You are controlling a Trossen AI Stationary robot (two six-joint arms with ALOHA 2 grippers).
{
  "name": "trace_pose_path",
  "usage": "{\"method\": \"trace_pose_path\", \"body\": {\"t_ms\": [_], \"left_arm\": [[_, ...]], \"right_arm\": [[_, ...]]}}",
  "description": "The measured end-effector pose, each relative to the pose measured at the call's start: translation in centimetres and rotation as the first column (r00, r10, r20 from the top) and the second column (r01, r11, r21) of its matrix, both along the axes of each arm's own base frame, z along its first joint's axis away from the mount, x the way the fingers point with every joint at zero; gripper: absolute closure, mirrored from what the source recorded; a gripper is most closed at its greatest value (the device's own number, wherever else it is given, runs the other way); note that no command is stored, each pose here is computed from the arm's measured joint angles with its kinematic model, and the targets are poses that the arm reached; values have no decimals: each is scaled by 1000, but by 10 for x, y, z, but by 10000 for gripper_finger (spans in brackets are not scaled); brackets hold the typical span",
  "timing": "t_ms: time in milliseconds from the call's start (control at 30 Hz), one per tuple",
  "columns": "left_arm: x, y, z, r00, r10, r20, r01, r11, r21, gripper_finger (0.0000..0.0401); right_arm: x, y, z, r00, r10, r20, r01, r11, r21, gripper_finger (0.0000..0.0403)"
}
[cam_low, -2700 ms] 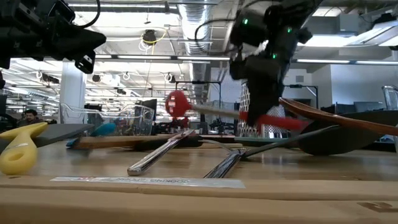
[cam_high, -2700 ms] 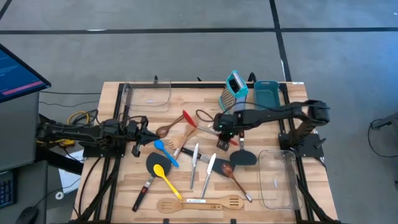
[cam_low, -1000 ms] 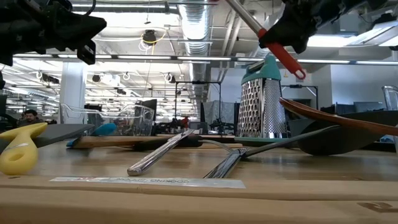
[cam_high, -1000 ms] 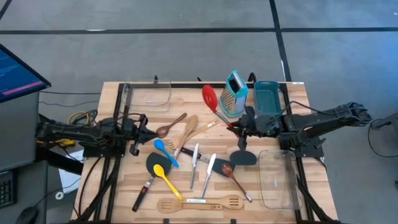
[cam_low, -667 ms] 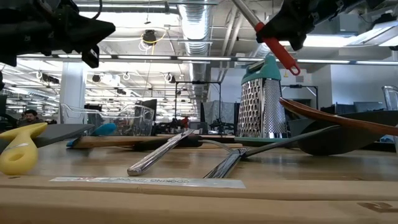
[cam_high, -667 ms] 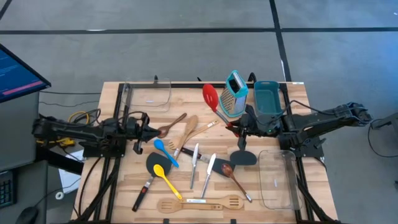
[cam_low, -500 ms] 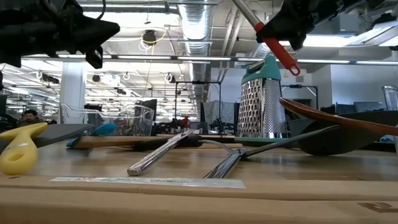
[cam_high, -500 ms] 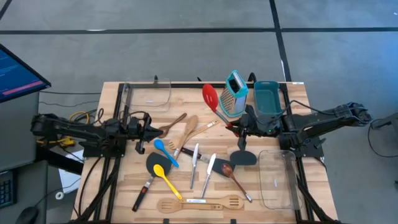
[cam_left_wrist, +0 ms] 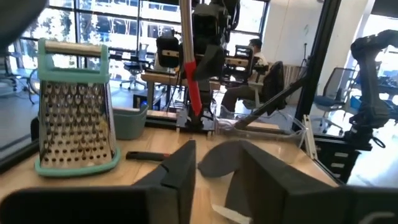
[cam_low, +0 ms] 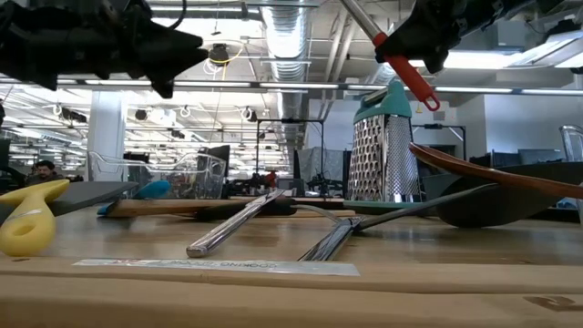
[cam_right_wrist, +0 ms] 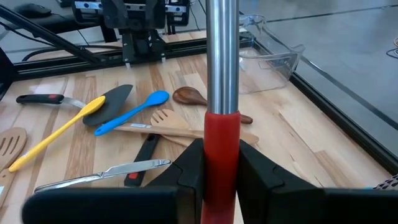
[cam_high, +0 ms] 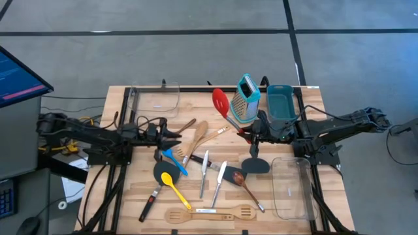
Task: Pick & Place Kitchen Items
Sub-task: Put the red slotted spoon into the left transparent bin
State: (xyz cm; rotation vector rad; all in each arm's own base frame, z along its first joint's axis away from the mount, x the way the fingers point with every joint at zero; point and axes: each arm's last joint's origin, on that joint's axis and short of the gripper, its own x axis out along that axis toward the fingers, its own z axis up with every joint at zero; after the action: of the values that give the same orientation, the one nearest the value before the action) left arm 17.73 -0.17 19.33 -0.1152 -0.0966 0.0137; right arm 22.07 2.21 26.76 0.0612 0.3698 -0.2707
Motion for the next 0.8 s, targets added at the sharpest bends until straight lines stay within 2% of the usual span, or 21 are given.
{"method": "trace_pose_path", "body": {"t_ms": [267, 400, 633, 700, 800], "left_arm": [[26, 4, 20, 998, 45, 32, -45, 999, 0, 239], [43, 10, 29, 992, 117, 54, -117, 993, -10, 232], [81, 15, 33, 990, 139, 34, -139, 990, -8, 231], [92, 16, 35, 992, 119, 30, -119, 993, 7, 231], [105, 17, 38, 999, 33, 36, -36, 995, 91, 236]], "right_arm": [[0, 0, 0, 1000, 0, 0, 0, 1000, 0, 347], [0, 0, 0, 1000, 0, 0, 0, 1000, 0, 347], [0, 0, 0, 1000, 0, 0, 0, 1000, 0, 347], [0, 0, 0, 1000, 0, 0, 0, 1000, 0, 347], [0, 0, 0, 1000, 0, 0, 0, 1000, 0, 347]]}}
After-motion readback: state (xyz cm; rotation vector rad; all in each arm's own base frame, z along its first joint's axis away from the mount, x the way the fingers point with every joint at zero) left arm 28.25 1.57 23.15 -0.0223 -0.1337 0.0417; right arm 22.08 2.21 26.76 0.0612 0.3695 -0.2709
